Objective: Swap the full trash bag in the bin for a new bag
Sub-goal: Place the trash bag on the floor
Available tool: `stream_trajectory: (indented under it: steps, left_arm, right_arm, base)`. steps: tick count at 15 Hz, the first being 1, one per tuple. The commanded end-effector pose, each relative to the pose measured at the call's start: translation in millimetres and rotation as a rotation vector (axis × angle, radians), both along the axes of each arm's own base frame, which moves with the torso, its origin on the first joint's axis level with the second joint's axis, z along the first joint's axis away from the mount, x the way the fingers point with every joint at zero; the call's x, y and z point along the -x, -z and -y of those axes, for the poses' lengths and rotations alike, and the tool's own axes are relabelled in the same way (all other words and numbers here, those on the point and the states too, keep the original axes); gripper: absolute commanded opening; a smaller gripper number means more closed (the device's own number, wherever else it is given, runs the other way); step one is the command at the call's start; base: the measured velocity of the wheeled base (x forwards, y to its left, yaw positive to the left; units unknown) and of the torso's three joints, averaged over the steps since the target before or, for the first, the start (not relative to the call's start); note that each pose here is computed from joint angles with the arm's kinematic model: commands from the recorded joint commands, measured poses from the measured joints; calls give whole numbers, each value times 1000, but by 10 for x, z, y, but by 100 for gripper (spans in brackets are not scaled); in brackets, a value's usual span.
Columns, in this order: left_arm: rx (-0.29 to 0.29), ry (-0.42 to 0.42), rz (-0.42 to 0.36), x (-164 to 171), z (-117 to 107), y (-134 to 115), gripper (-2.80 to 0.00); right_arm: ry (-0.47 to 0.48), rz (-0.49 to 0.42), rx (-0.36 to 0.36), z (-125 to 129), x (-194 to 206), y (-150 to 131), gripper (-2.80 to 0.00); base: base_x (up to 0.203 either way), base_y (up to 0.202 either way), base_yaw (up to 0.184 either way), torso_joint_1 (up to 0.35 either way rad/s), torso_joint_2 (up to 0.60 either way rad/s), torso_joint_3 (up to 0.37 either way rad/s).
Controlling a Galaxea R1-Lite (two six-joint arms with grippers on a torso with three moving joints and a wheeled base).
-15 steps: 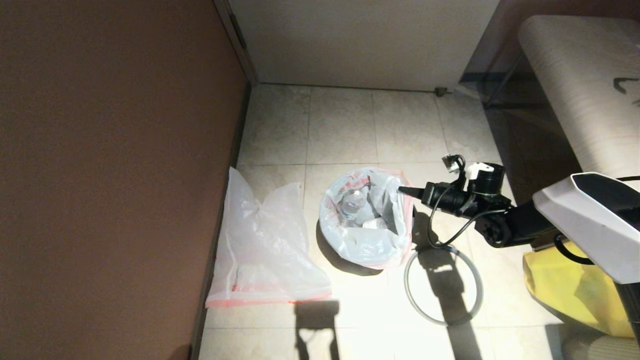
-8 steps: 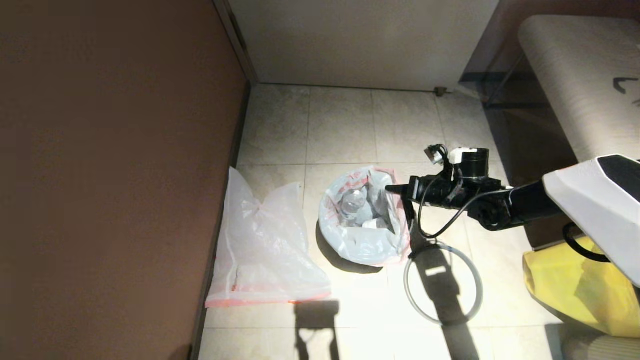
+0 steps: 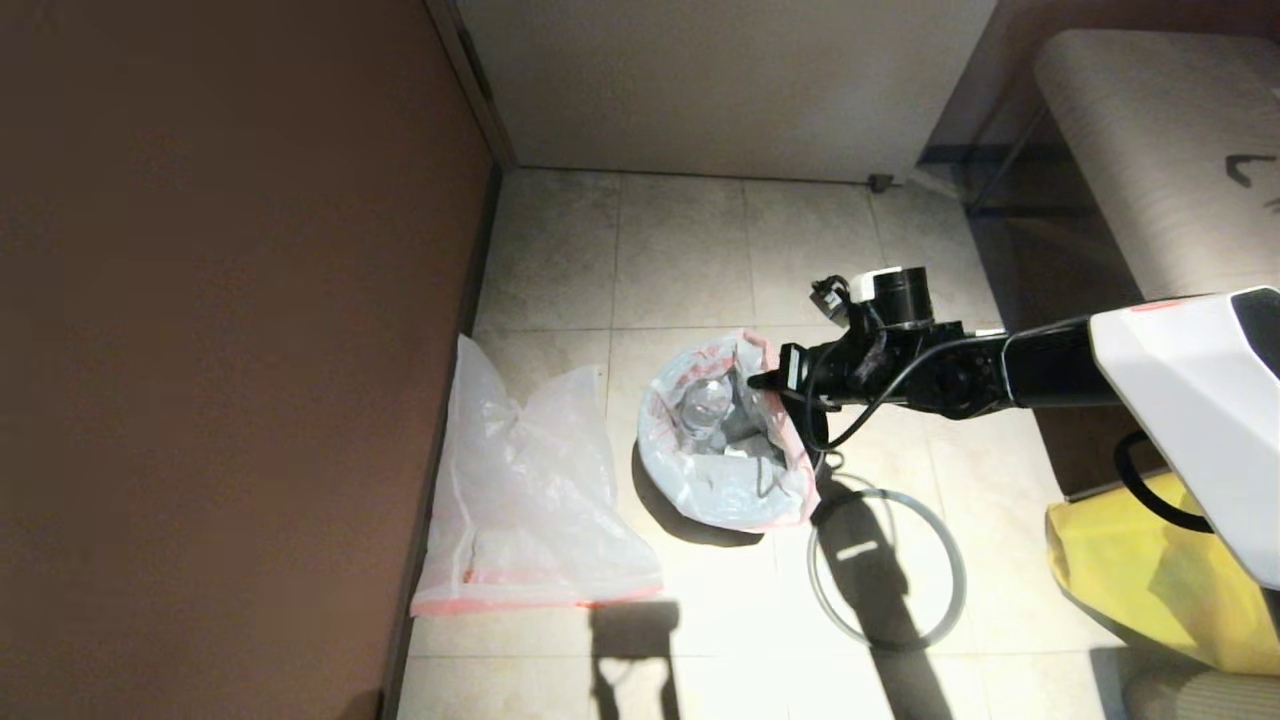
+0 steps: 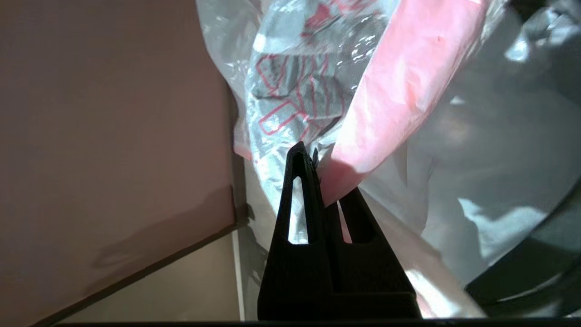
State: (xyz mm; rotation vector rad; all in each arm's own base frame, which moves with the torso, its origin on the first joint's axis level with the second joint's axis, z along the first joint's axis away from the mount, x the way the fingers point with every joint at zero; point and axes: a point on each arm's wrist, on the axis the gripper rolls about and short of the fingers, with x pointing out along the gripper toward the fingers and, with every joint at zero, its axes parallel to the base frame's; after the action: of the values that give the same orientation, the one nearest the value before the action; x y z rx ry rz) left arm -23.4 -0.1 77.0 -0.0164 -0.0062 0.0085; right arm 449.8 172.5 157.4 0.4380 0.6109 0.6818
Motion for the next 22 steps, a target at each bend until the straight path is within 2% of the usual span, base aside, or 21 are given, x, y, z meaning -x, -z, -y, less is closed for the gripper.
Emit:
stream_trajectory:
  steps: [1, 4, 7, 9, 13, 15, 19, 22]
  left_arm:
    - [0, -1, 0, 0, 0, 0, -280]
    - [0, -1, 0, 0, 0, 0, -280]
    - [0, -1, 0, 0, 0, 0, -280]
    - [0, -1, 0, 0, 0, 0, -280]
    - [0, -1, 0, 0, 0, 0, -280]
    - [0, -1, 0, 0, 0, 0, -280]
    - [0, -1, 0, 0, 0, 0, -280]
    - [0, -1, 0, 0, 0, 0, -280]
  right_arm:
    - [3, 3, 21, -183, 90, -156, -280]
    - [-1, 6, 40, -374, 253, -433, -280]
    - [-15, -56, 59, -510, 411, -521, -280]
    - [-6, -104, 19, -504, 457, -578, -280]
    - [-35, -237, -97, -319, 445, -647, -280]
    - [-48, -267, -148, -283, 469, -724, -280]
    - [-69, -275, -175, -323, 601, -875, -280]
    - [-84, -268, -181, -296, 806, -1112, -280]
  base:
    - [0, 0, 0, 0, 0, 0]
    - [0, 0, 0, 0, 0, 0]
    - [0, 0, 0, 0, 0, 0]
    - [0, 0, 0, 0, 0, 0]
    - [0, 0, 0, 0, 0, 0]
    - [0, 0, 0, 0, 0, 0]
    - [0, 0, 0, 0, 0, 0]
    - [0, 0, 0, 0, 0, 0]
